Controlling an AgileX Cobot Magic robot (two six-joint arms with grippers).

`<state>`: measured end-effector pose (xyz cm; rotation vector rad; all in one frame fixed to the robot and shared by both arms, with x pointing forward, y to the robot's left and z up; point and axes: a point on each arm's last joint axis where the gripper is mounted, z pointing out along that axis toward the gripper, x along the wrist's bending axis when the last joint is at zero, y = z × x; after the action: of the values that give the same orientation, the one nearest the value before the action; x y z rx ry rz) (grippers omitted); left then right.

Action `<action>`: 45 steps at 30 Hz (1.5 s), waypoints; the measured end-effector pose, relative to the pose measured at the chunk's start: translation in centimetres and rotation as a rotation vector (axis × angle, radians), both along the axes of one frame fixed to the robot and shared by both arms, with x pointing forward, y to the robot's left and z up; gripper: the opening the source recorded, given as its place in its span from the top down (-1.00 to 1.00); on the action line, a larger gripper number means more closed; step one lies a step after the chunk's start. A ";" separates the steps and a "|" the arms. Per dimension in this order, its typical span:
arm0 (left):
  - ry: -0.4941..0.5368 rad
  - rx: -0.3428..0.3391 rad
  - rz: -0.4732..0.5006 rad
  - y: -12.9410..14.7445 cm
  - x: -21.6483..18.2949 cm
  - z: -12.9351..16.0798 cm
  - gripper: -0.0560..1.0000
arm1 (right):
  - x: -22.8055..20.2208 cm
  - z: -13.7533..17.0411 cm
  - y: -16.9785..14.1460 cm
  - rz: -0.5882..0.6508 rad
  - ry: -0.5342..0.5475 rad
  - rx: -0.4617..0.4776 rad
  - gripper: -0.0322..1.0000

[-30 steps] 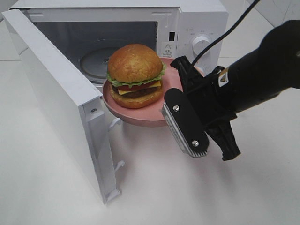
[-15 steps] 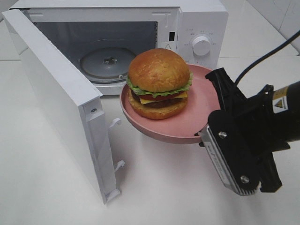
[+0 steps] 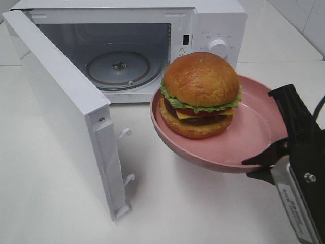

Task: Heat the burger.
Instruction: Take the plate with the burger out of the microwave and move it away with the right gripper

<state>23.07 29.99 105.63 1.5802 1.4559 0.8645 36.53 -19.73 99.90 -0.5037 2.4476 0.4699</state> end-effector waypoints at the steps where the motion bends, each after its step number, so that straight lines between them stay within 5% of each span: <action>1: 0.000 0.000 0.000 0.0 0.0 0.0 -0.98 | -0.5 0.1 -0.5 -0.007 -0.004 -0.001 0.77; 16: 0.000 0.000 0.000 0.0 0.0 0.0 -0.98 | -3.5 1.5 -4.1 -0.161 -0.003 -0.048 0.77; 29: 0.000 0.000 0.000 0.0 0.0 0.0 -0.98 | -5.0 -0.5 -6.3 -0.329 0.048 -0.089 0.77; 45: 0.000 0.000 0.000 0.0 0.0 0.0 -0.98 | -4.3 -0.4 -7.6 -0.648 0.027 0.000 0.77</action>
<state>23.07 29.99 105.63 1.5802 1.4559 0.8645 32.18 -27.29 99.54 0.3037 2.4559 0.1997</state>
